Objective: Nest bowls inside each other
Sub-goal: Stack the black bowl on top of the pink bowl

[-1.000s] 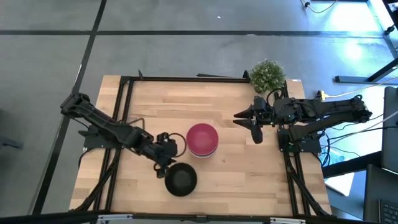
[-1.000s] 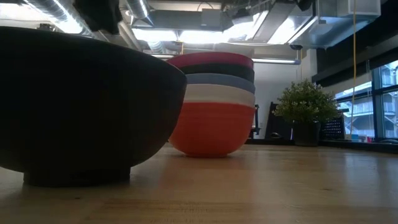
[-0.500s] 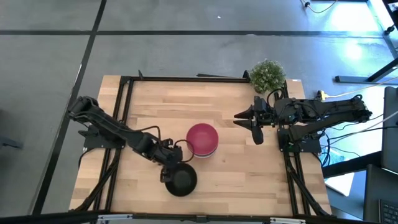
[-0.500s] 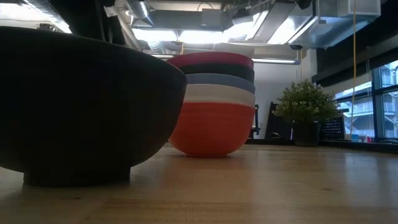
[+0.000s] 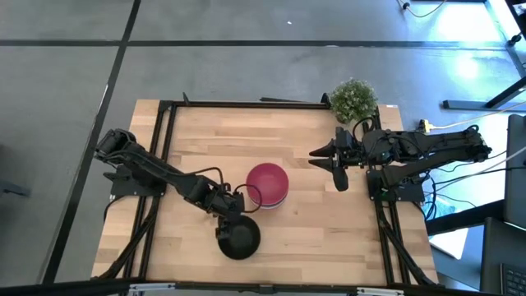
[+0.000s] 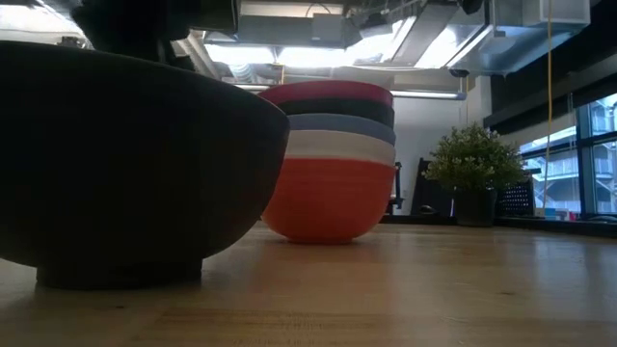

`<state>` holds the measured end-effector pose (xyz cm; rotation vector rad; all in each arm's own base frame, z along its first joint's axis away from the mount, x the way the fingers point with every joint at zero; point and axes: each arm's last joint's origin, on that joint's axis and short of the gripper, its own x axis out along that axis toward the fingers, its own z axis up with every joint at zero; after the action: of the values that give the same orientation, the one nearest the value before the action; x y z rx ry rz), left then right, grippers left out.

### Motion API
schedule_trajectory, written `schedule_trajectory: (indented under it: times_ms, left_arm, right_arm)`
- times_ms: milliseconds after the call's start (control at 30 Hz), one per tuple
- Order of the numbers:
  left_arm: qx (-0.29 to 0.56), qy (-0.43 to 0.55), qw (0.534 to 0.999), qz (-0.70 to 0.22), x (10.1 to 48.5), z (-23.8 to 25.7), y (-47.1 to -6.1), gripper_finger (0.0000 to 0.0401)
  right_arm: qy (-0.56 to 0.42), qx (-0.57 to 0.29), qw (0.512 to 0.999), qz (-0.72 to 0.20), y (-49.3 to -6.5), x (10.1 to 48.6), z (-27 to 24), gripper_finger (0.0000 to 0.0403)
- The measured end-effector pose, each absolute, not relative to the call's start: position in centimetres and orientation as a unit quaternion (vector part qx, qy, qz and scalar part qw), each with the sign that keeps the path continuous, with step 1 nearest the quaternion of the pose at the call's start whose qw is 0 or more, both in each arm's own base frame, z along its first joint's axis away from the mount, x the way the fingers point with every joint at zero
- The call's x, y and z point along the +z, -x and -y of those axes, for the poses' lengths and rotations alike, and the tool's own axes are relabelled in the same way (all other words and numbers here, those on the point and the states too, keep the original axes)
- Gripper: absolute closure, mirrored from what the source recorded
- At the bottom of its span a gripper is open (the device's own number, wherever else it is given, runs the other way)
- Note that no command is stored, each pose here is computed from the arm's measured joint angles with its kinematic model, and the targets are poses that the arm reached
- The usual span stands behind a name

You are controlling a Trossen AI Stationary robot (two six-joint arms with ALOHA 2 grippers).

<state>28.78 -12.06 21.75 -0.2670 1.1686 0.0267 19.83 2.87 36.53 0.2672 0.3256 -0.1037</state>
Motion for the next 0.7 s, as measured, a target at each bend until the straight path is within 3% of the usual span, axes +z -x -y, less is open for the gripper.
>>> schedule_trajectory:
  times_ms: [700]
  left_arm:
    - [0.016,0.114,0.816,-0.566,20.5,11.9,-29.3,0.0306]
  right_arm:
    - [-0.129,-0.051,0.977,-0.161,-19.8,36.5,-2.9,0.0277]
